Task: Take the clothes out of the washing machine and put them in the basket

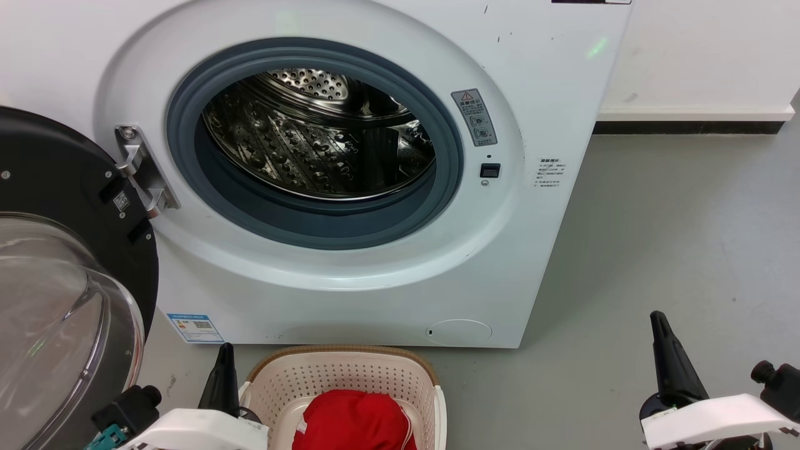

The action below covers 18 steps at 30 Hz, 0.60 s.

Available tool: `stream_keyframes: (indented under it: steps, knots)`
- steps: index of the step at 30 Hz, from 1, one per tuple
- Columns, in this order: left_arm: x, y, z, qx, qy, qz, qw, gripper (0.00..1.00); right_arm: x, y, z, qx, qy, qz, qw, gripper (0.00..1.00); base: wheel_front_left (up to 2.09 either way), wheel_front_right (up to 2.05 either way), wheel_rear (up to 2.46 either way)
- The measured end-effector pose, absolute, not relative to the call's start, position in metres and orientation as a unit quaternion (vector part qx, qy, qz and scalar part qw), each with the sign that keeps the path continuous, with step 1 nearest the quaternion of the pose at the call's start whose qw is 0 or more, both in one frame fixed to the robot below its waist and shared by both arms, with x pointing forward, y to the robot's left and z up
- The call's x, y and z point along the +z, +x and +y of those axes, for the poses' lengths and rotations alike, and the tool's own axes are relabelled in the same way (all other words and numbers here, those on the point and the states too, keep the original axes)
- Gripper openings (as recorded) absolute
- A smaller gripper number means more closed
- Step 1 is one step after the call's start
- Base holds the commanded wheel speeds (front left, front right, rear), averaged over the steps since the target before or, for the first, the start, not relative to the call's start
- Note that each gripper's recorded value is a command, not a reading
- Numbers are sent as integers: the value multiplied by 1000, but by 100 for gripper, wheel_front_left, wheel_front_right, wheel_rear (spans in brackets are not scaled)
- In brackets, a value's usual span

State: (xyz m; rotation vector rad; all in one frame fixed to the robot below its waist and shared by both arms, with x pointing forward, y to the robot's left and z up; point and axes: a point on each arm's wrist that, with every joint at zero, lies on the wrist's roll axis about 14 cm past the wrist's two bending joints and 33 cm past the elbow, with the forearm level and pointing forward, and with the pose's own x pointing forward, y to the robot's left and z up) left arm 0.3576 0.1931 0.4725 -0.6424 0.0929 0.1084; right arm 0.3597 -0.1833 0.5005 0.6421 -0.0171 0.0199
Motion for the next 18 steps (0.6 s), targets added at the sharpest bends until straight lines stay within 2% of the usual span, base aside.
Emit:
stream_keyframes:
  steps: [18]
  knots:
    - [476,366,196,52,-431,46,900,0,498,367,-190,-5,430,2,903,0,0,0,0]
